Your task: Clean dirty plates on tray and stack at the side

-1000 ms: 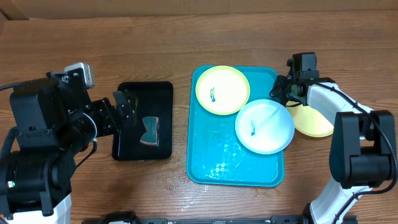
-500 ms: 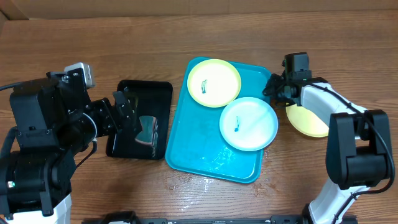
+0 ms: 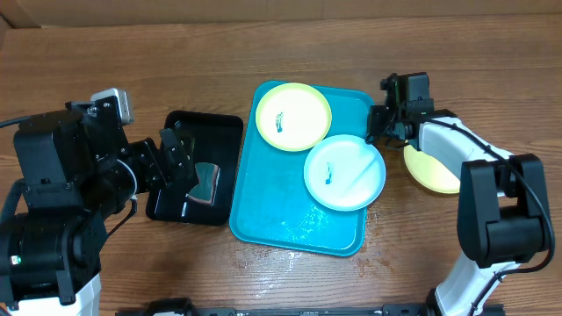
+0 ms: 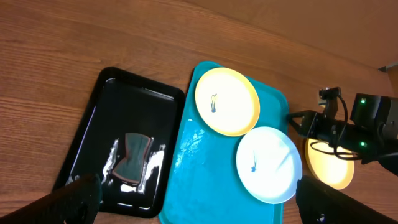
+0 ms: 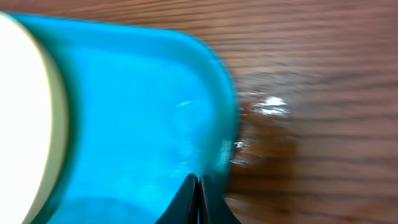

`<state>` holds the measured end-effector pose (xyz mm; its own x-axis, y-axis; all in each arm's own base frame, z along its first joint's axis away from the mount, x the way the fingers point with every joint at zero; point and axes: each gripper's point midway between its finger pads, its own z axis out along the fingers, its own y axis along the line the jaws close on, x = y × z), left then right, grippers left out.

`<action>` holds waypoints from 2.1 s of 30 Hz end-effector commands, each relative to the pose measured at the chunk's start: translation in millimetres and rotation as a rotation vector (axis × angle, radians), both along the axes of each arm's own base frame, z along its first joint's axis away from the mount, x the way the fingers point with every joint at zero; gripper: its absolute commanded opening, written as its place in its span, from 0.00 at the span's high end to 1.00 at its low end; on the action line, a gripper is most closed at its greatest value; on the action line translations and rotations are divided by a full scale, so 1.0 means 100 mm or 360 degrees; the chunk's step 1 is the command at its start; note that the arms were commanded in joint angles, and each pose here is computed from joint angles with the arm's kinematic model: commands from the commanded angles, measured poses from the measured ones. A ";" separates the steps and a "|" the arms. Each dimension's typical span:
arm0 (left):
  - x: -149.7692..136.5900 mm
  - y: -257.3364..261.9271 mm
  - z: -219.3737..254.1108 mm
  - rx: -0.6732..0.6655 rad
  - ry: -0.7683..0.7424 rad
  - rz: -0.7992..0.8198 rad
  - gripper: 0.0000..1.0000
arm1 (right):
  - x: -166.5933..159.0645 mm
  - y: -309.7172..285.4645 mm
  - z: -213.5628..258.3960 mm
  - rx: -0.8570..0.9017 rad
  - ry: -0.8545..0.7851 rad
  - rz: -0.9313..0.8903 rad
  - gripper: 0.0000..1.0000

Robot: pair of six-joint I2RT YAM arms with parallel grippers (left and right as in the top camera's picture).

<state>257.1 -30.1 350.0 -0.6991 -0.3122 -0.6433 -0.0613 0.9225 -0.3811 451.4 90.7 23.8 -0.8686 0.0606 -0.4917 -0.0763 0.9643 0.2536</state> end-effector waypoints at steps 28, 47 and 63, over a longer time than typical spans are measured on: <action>-0.01 0.01 0.07 0.0017 -0.0037 -0.0012 0.00 | -2.00 0.20 1.20 0.0141 0.0673 -0.0097 0.77; -0.01 0.01 0.07 0.0017 -0.0037 -0.0011 0.00 | -2.74 0.29 -0.19 -0.0039 0.0882 -0.0317 0.67; -0.01 0.01 0.07 0.0017 -0.0037 -0.0011 0.00 | -2.57 0.00 -0.29 -0.0225 0.0720 -0.0578 0.96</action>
<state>256.7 -30.1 349.7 -0.7003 -0.3123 -0.6419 -0.0620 0.9225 -0.3811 187.1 123.7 3.4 -0.9616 0.2743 -0.0091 0.2668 0.9421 0.2031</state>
